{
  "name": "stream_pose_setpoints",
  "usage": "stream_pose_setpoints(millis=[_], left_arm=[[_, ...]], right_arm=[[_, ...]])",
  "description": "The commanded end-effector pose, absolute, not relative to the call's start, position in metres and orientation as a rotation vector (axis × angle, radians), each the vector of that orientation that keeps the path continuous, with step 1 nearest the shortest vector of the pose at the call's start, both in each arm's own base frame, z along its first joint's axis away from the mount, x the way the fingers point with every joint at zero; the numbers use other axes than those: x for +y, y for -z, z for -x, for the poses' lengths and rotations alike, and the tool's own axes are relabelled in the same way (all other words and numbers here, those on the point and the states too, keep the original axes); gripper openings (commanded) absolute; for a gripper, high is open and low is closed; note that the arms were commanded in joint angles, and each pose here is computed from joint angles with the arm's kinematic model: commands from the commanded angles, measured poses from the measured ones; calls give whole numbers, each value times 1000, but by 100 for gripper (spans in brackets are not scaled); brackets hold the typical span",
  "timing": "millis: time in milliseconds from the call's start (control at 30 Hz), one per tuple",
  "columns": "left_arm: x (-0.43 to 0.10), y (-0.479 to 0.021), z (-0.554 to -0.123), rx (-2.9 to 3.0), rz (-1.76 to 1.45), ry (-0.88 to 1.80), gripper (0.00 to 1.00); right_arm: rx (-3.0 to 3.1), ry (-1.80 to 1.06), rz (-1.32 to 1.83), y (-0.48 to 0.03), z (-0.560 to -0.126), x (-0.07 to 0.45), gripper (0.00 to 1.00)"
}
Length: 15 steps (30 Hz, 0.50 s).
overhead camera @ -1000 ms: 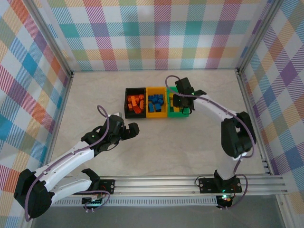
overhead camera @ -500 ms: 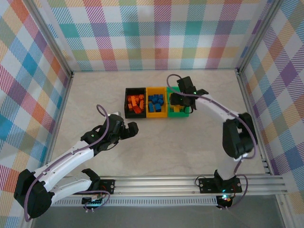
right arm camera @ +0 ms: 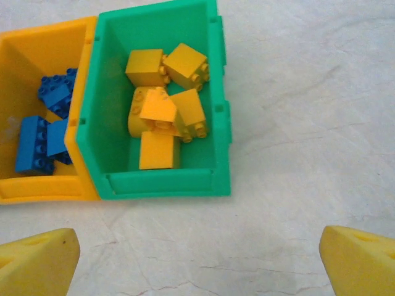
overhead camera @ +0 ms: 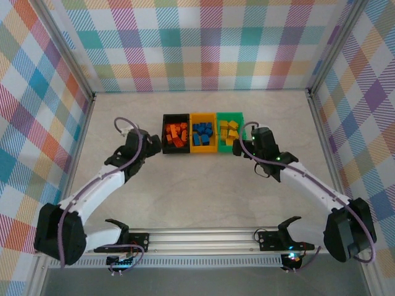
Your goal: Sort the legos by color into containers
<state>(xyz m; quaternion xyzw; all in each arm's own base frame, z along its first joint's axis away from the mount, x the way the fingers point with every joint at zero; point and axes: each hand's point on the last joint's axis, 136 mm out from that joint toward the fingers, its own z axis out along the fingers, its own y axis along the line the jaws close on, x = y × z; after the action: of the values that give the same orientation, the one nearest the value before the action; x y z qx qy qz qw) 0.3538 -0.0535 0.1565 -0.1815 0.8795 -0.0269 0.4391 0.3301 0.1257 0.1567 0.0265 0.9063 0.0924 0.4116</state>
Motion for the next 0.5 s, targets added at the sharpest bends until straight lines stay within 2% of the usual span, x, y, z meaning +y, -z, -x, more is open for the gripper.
stream_pose_setpoints(millis=[0, 167, 467], left_arm=[[-17, -170, -386, 2089, 408, -64, 100], [-2, -141, -401, 2102, 249, -239, 100], [-10, -93, -405, 2035, 105, -160, 100]], right_arm=[[2148, -265, -101, -182, -336, 123, 100], [2168, -230, -71, -179, -336, 121, 100], [2152, -123, -217, -176, -339, 85, 100]])
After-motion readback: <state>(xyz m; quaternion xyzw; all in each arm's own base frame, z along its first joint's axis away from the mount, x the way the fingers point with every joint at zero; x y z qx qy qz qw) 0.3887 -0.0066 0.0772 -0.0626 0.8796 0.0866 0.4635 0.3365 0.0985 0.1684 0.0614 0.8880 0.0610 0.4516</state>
